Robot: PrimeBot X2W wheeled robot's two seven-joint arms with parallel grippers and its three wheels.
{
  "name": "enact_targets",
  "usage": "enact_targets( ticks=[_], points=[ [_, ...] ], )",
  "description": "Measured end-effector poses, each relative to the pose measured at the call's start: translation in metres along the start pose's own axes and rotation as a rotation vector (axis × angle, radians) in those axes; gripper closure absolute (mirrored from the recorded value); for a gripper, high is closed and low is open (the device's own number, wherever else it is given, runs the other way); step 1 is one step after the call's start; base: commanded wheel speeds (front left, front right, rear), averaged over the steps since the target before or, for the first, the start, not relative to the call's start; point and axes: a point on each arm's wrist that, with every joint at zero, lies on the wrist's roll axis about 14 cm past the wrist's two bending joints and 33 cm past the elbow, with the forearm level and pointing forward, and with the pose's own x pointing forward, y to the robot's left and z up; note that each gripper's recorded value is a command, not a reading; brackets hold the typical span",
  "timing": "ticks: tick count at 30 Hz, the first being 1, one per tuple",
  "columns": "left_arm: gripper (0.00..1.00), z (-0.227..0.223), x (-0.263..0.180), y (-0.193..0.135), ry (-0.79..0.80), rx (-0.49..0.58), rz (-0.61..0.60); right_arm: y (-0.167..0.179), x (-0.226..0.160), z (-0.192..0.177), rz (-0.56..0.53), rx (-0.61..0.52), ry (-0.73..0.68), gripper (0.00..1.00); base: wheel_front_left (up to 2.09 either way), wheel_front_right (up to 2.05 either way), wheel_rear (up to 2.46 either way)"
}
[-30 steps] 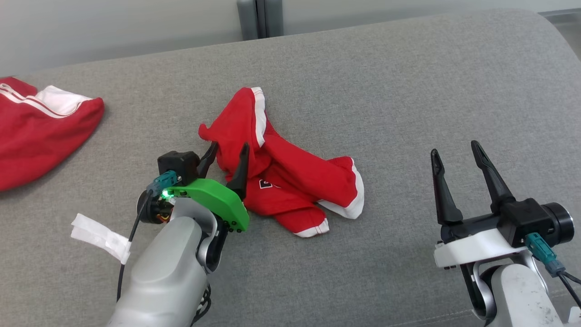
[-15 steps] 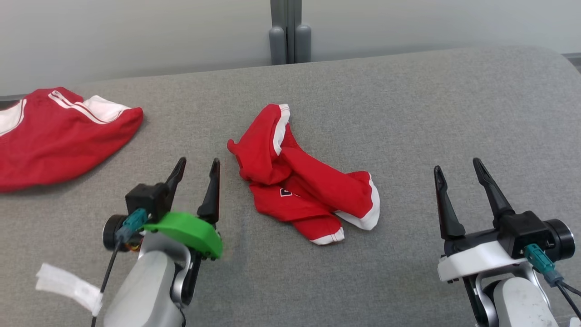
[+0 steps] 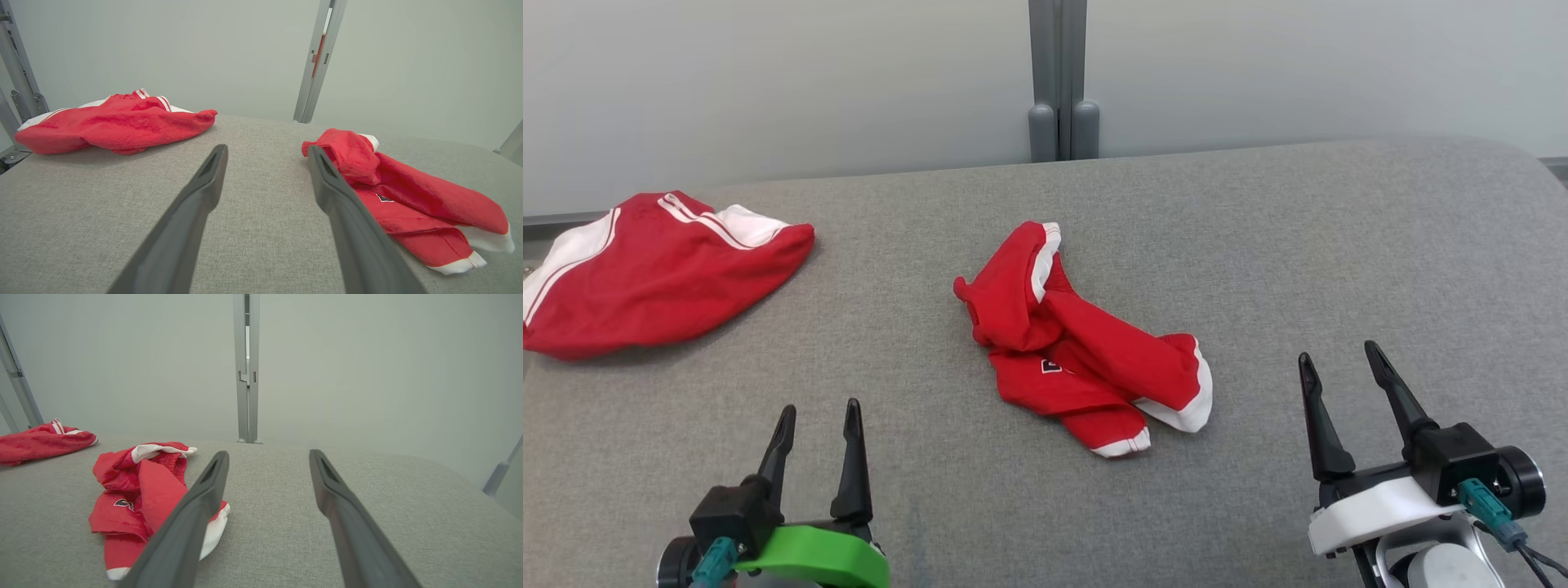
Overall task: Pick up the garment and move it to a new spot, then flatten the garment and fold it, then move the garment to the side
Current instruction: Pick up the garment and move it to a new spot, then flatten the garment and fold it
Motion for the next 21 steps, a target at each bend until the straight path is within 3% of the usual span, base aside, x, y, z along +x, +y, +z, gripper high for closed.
enact_targets(
  ticks=[21],
  points=[
    [0.00, 0.000, -0.016, 0.007, -0.008, -0.004, 0.029, 0.011, -0.007, -0.009, 0.019, 0.055, 0.029, 0.00, 0.00, 0.00, 0.00]
  ],
)
